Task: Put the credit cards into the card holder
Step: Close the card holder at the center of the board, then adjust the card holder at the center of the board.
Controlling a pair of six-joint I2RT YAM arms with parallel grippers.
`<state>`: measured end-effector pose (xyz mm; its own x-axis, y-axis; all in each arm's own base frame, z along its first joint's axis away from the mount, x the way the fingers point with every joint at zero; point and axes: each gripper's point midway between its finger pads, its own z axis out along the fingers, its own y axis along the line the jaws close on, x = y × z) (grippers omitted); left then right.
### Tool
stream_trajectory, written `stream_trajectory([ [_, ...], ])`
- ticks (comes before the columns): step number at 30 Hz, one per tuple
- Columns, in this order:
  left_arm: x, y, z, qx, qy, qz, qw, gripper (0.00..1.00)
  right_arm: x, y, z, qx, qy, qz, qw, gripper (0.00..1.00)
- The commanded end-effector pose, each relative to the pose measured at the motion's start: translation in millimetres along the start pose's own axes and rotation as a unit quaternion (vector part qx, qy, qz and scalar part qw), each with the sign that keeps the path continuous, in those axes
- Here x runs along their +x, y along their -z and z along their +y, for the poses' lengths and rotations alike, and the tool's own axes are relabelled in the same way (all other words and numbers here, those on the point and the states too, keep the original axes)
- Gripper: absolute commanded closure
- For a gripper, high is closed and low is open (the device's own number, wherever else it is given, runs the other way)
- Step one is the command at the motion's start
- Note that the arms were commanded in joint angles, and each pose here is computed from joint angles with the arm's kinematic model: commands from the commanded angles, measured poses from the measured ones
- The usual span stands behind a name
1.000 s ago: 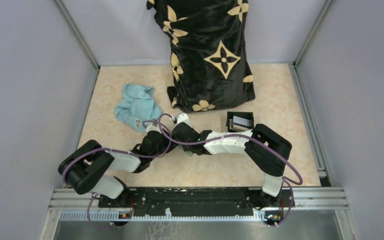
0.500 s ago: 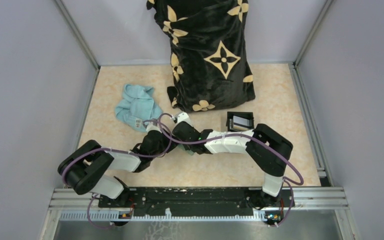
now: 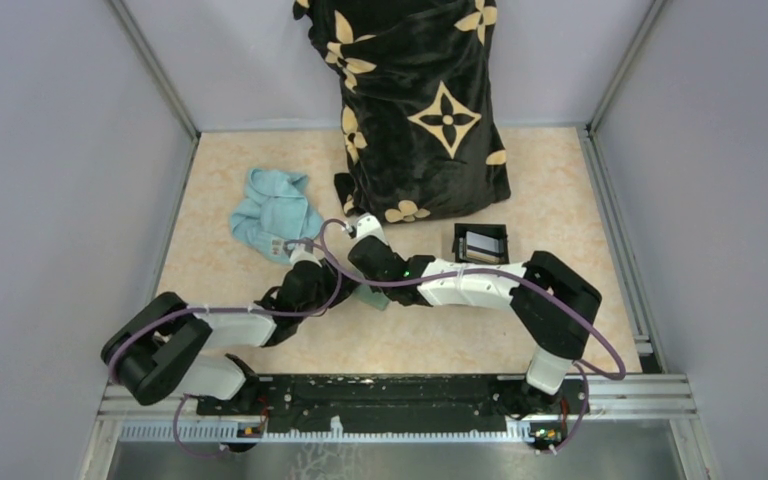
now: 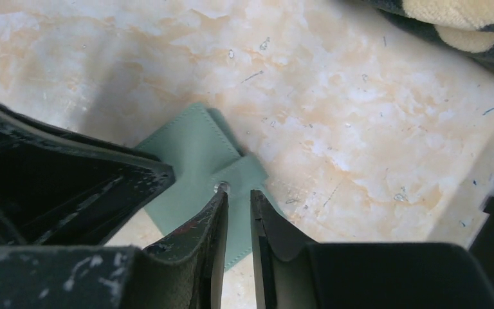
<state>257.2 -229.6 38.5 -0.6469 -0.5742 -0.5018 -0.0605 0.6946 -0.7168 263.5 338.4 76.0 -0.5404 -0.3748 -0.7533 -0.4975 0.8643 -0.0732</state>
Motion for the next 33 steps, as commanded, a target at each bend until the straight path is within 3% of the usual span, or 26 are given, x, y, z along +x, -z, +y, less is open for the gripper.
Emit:
stream_trajectory([
  [1, -9.2, 10.3, 9.1, -0.034, -0.042, -0.006, 0.999, 0.72, -35.5, 17.9, -12.0, 0.016, -0.014, -0.056, 0.998, 0.79],
  [8, -24.8, 35.8, -18.3, 0.016, -0.039, -0.029, 0.999, 0.67, -26.3, 10.7, -26.3, 0.028, -0.027, -0.051, 0.998, 0.82],
  [12, -13.2, 43.5, -18.2, 0.015, -0.046, -0.010, 0.999, 0.68, -17.4, 0.0, -39.4, 0.038, -0.037, -0.039, 0.998, 0.85],
  [22, 47.4, 56.7, 35.1, -0.078, -0.044, 0.037, 0.995, 0.75, -0.2, -21.7, -46.2, 0.022, -0.052, -0.015, 0.998, 0.93],
  [33, 55.3, 35.9, 56.2, -0.178, -0.081, 0.031, 0.980, 0.75, 17.3, -38.8, -31.4, -0.014, -0.058, 0.015, 0.998, 0.97],
])
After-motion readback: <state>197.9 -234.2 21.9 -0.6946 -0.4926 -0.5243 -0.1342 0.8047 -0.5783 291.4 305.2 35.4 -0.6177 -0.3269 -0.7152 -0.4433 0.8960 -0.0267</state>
